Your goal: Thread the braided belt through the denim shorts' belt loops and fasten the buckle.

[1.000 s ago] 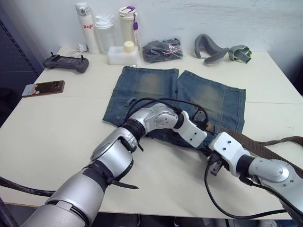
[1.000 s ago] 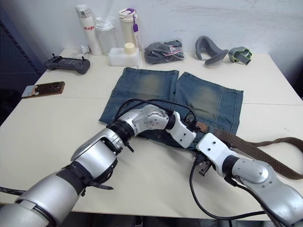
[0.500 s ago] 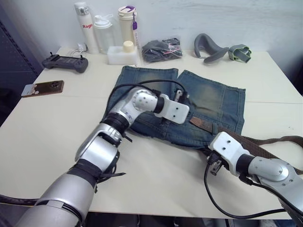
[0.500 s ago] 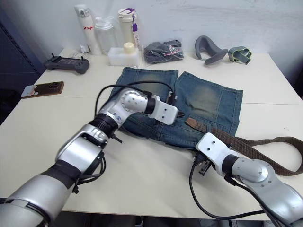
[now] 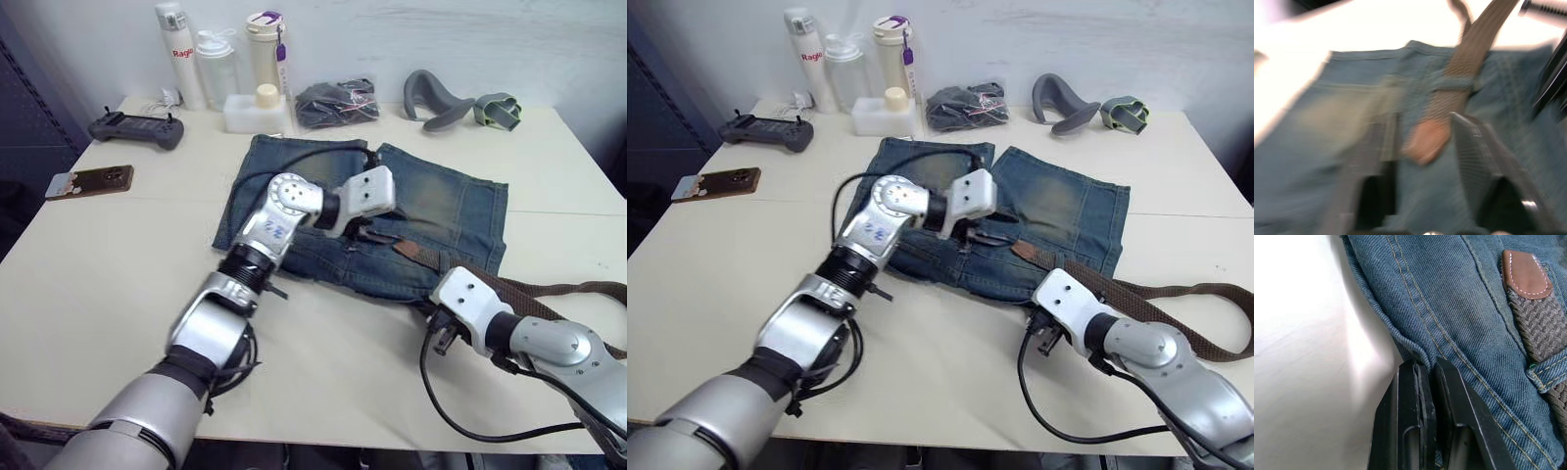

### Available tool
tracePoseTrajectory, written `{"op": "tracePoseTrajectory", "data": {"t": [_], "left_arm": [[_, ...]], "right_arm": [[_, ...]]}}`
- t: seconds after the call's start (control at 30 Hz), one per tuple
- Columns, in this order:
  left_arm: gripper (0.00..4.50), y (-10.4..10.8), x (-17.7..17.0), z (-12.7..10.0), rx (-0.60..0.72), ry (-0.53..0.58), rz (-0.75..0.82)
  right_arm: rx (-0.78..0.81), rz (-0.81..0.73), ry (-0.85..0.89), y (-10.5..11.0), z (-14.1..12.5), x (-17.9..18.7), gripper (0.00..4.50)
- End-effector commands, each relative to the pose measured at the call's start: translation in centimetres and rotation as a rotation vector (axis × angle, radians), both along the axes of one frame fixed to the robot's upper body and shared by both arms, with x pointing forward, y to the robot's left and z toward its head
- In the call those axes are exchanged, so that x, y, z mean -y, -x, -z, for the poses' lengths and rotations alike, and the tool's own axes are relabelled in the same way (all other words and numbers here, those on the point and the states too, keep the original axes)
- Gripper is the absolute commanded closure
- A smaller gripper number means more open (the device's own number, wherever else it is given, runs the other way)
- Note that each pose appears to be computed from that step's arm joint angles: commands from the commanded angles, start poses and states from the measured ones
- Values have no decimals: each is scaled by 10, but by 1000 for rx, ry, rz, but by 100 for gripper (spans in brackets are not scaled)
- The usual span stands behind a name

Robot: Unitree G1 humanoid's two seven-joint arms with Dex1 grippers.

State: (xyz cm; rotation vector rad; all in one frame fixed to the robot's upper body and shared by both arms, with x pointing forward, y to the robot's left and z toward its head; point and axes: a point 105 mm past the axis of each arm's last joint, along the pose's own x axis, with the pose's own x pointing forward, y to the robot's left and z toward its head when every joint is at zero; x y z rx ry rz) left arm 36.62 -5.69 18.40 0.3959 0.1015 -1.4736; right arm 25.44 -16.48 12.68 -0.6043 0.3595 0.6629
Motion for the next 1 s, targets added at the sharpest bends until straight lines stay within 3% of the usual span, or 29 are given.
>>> {"op": "tracePoseTrajectory", "data": {"t": [0.03, 0.13, 0.23, 0.33, 0.57, 0.83, 1.0], "left_arm": [[132, -14, 12, -13, -357, 121, -221], [132, -11, 21, -22, -613, 173, -287], [132, -3, 16, -15, -826, 79, -345], [132, 3, 15, -19, -997, 109, -345], [132, -8, 9, 5, -1008, 65, -498], [132, -16, 5, 12, -1010, 90, -579], [132, -2, 16, 14, -1092, 63, -519]], "right_arm": [[26, 7, 1, 0, -3, 0, 450], [25, 20, -2, 3, -1, 1, 450], [31, 31, -6, 5, -1, 0, 450], [39, 40, -9, 4, -1, 0, 450], [50, 45, -11, 3, -4, 1, 450], [53, 51, -11, 3, -5, 1, 450], [57, 52, -13, 2, -6, 0, 450]]}}
